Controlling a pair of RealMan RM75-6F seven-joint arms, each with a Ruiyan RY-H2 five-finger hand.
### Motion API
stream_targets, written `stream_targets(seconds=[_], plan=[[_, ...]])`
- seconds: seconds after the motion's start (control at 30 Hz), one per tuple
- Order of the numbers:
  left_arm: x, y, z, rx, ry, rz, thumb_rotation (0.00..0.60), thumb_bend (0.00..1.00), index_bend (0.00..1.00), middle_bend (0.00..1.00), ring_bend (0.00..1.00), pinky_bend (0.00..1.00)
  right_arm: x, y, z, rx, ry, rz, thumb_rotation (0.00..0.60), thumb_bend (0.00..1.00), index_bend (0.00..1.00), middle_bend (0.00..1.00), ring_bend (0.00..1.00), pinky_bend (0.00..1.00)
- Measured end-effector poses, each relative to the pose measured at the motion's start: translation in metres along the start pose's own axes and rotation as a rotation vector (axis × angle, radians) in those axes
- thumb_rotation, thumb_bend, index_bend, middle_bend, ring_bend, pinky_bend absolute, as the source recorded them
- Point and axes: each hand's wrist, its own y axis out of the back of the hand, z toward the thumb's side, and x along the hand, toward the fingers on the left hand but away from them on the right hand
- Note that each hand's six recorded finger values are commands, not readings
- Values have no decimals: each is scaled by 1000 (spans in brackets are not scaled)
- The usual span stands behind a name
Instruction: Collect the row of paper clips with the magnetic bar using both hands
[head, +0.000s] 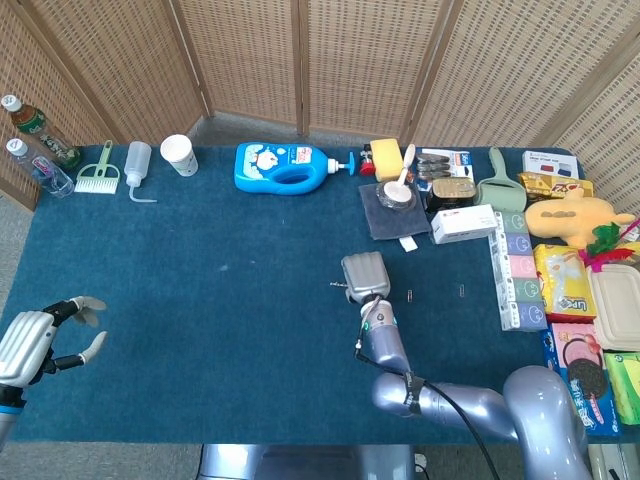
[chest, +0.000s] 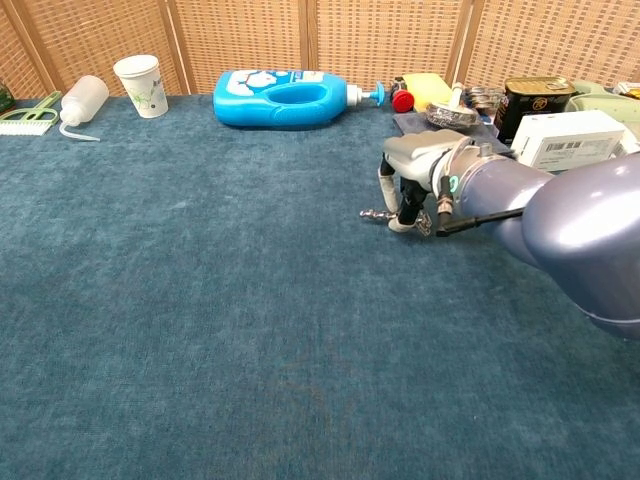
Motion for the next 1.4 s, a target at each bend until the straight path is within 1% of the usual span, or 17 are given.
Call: stream_targets(seconds=[0.23,0.4,0.6,0.9,1.1,1.4], plan=[[2,-2,2,-3,-8,-3,352,316,341,511,472,917,3,16,-17,5,-31,-32,600,430,647,848,916,1000],[4,-4,5,-3,-17,-8,352,316,341,511,472,917,7,19,-35,5,-64,-36,600,431,646,848,916,1000],[6,-6,9,-2,-27,-13,354,315,341,511,472,917,12,12,-58,-9,-100,-21,600,431,645,849,916,1000],[5,-6,12,0,-30,-14,352,316,341,511,472,917,16,2,-82,-41,-139,-4,600,432,643,849,916,1000],[3,-4,12,1,-27,-10,354,316,341,510,472,917,16,-4,-92,-60,-154,7,600,432,643,848,916,1000],[3,-3,13,3,-30,-8,348,315,341,510,472,917,17,-12,-98,-68,-165,21,600,434,650,849,916,1000]])
